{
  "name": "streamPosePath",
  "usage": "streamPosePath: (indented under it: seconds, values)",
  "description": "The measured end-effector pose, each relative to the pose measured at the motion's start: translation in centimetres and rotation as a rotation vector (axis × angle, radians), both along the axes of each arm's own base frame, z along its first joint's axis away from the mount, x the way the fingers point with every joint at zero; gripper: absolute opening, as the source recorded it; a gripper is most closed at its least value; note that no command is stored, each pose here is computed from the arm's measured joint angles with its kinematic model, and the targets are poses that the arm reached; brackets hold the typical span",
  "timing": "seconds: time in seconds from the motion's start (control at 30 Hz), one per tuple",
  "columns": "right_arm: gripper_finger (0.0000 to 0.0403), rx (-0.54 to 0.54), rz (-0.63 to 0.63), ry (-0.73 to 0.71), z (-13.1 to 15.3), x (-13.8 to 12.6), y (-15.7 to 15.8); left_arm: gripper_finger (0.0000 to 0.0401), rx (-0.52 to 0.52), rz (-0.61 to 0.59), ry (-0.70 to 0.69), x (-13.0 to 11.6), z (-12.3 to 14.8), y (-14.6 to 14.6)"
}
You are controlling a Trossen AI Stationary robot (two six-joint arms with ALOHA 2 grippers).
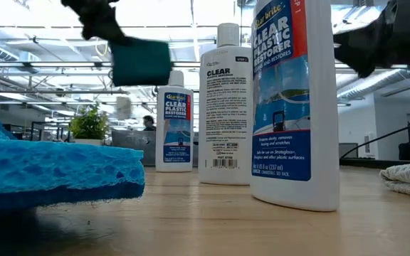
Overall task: Pick & Place Kitchen Items
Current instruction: Put the green towel into the blue bin
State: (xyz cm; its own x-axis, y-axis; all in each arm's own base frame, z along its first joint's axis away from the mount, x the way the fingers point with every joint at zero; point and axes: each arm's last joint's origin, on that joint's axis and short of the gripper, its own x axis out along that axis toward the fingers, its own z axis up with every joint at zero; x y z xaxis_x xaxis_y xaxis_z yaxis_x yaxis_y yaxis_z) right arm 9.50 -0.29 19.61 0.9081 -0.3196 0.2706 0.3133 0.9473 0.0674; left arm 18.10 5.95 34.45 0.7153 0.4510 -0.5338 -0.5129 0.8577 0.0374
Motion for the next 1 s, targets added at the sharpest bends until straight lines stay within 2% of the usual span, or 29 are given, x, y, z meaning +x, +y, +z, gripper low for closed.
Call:
streamPosePath:
  seconds: [0.17,0.2,0.27,0.33,0.5,0.57,0.7,0.77,0.83,1.0]
  values:
    - [0.0212,0.023,-0.028,-0.183,1.6,-0.6,-0.2,0.0010,0.034,-0.002,0.009,2.0,1.0,1.4]
    - [0.0212,0.014,-0.051,-0.184,1.7,-0.6,-0.3,0.0010,0.032,-0.012,0.025,2.7,1.0,1.7]
    - [0.0212,-0.007,-0.074,-0.104,1.3,0.0,-0.4,0.0010,0.028,-0.055,0.065,4.3,0.8,2.4]
    - [0.0212,0.006,-0.091,0.046,1.6,0.9,-0.7,0.0010,0.034,-0.130,0.086,6.1,0.8,2.9]
    - [0.0212,0.067,-0.172,0.245,9.3,2.9,-2.0,0.0010,0.059,-0.267,0.107,10.1,1.7,4.0]
    - [0.0212,0.073,-0.135,0.367,11.8,4.5,-2.7,0.0010,0.068,-0.314,0.111,11.7,2.0,4.3]
    - [0.0212,0.036,0.023,0.470,17.4,8.2,-4.8,0.0010,0.069,-0.358,0.143,14.0,2.1,4.8]
    - [0.0212,0.023,0.054,0.537,19.3,10.2,-6.3,0.0010,0.069,-0.371,0.163,14.9,1.7,5.0]
    - [0.0212,0.023,0.095,0.599,20.4,12.3,-8.0,0.0010,0.060,-0.394,0.170,15.6,1.5,4.9]
    - [0.0212,0.085,0.246,0.690,20.2,17.4,-11.5,0.0010,0.040,-0.427,0.199,16.1,0.7,4.6]
